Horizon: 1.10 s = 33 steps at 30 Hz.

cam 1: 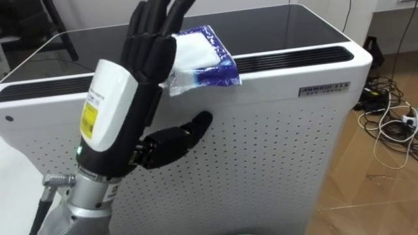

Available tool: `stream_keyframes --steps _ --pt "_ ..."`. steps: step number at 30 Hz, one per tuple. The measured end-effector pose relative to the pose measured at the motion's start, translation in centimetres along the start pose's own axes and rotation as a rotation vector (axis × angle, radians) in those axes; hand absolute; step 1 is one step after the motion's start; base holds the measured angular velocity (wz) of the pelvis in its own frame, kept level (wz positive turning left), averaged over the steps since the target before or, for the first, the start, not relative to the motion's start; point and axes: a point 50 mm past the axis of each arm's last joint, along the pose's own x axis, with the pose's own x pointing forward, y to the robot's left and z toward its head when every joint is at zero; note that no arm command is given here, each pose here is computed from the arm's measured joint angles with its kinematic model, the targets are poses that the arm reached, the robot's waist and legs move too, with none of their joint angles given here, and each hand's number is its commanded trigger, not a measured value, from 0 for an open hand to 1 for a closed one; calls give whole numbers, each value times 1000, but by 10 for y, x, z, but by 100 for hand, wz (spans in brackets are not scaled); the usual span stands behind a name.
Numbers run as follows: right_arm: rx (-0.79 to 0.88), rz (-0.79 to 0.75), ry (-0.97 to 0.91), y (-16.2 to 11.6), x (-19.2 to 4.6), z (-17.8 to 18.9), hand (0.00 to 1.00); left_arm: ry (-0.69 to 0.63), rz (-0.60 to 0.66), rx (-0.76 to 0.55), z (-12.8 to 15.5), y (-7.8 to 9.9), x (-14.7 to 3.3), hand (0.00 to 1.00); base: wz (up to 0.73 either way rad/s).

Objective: Pick garbage

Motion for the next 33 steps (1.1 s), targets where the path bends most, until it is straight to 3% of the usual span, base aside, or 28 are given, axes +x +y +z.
stream_keyframes --steps 5,6,7,9,10,15,23,33 --pt "-13 24 14 -2 1 1 100 41 -106 -19 -7 1 -1 0 0" --pt "-18 28 15 -2 1 1 100 45 -117 -24 -7 1 -1 28 0" --pt "-33 39 17 -2 1 1 100 47 -137 -23 -8 1 -1 44 0" --pt "-50 54 17 -2 1 2 100 51 -153 -37 -8 2 0 86 0" --pt "-58 58 18 -2 1 2 100 52 -163 -45 -9 2 1 100 0" --pt "-95 75 1 -5 1 10 100 62 -202 -27 -13 8 4 100 -4" --pt "-101 82 15 -5 2 13 100 145 -118 -104 -29 25 17 100 -1" --pt "-97 45 35 -7 2 12 100 165 -102 -134 -35 31 26 100 0"
